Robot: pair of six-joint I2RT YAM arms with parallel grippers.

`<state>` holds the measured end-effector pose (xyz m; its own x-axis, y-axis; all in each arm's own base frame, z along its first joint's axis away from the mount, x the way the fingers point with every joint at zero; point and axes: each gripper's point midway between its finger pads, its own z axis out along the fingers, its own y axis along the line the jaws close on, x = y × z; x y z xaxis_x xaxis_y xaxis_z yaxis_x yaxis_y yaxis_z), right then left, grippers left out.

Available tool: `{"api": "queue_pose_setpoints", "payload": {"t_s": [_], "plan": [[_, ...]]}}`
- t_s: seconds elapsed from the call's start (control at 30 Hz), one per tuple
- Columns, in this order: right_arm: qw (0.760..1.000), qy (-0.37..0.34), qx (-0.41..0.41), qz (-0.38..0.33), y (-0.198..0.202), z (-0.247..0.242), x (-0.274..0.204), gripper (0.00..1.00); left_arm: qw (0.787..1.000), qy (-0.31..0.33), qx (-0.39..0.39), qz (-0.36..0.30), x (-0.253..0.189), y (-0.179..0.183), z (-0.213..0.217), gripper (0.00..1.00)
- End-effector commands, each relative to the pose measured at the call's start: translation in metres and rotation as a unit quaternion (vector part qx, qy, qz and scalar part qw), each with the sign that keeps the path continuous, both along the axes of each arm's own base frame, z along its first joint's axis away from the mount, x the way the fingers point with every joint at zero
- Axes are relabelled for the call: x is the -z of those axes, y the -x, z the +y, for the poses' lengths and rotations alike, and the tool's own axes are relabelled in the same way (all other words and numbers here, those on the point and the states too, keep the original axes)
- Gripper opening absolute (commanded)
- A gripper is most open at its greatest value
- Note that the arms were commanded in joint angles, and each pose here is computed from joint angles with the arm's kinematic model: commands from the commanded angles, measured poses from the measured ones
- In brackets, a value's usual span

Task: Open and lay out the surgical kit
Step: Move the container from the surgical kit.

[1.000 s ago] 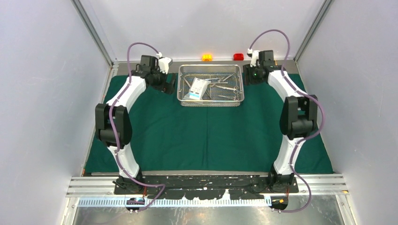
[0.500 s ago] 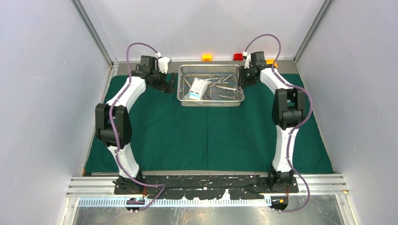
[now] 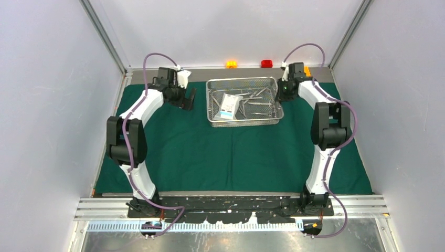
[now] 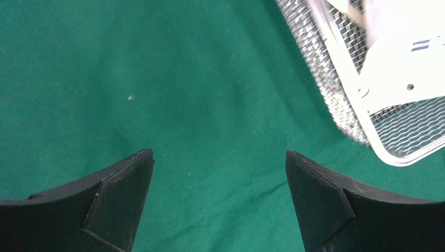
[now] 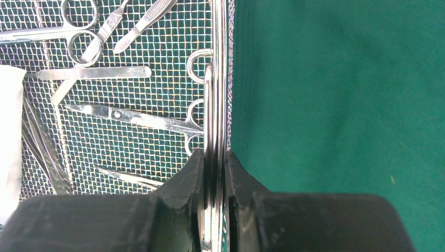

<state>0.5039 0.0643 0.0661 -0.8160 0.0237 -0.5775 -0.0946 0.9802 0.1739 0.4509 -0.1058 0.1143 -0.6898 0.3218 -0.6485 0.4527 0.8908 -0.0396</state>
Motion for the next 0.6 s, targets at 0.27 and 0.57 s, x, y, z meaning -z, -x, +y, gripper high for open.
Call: {"api": "queue_pose_setpoints", "payload": {"t_s": [0.27,0.57], "plan": [[0.992,0.008,0.123,-0.033,0.017,-0.114,-0.040,0.01,0.998,-0.011,0.005,-0.055,-0.031,-0.003,0.005,0.99],[0.997,0.063,0.045,-0.015,0.001,-0.126,-0.035,0.01,0.998,-0.019,0.007,-0.054,-0.032,0.001,0.008,0.99]]}}
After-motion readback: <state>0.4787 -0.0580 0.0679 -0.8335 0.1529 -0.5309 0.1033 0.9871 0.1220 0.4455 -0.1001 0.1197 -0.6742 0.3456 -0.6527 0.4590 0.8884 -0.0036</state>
